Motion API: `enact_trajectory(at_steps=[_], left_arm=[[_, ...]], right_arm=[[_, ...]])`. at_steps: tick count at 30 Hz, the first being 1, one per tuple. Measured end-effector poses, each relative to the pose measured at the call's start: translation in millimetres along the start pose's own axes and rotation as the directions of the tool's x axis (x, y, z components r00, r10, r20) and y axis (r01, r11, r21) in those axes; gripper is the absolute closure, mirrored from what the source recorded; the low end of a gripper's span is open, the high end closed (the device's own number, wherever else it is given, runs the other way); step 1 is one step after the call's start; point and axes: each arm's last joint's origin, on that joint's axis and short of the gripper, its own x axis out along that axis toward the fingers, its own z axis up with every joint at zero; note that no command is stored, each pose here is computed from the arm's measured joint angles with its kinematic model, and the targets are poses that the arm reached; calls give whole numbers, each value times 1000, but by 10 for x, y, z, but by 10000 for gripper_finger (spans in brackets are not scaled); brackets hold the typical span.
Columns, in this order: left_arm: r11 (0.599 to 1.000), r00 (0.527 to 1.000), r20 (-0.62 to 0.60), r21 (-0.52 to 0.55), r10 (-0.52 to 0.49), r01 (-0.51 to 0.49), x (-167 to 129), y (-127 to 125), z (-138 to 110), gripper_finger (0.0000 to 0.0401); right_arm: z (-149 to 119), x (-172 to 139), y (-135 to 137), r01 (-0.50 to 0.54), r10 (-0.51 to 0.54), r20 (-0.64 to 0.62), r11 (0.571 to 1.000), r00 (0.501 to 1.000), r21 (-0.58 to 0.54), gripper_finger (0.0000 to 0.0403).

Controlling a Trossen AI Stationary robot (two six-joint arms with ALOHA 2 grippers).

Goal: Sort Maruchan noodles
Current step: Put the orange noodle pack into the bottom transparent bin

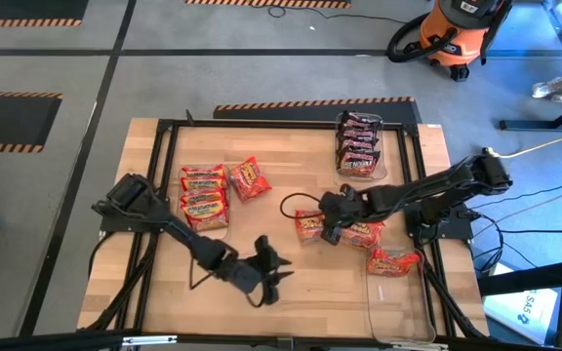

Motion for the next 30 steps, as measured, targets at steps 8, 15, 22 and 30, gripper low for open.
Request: enact_trajectory(at_steps=[8, 15, 22, 30], left_arm=[[997, 1000, -8, -72, 27, -27, 394, 271, 13, 280], [994, 992, -87, -57, 89, -95, 648, 501, -123, 280], [969, 952, -199, -41, 232, -245, 619, 673, -199, 280], [971, 953, -217, -70, 209, -229, 455, 557, -111, 280]], right_arm=[[-84, 231, 1, 92, -94, -59, 995, 994, -32, 206], [-130, 334, 22, 74, -77, -116, 997, 990, -31, 206], [-188, 300, 205, -133, 138, -191, 990, 972, 37, 206], [-132, 127, 447, -276, 268, -167, 961, 949, -23, 206]])
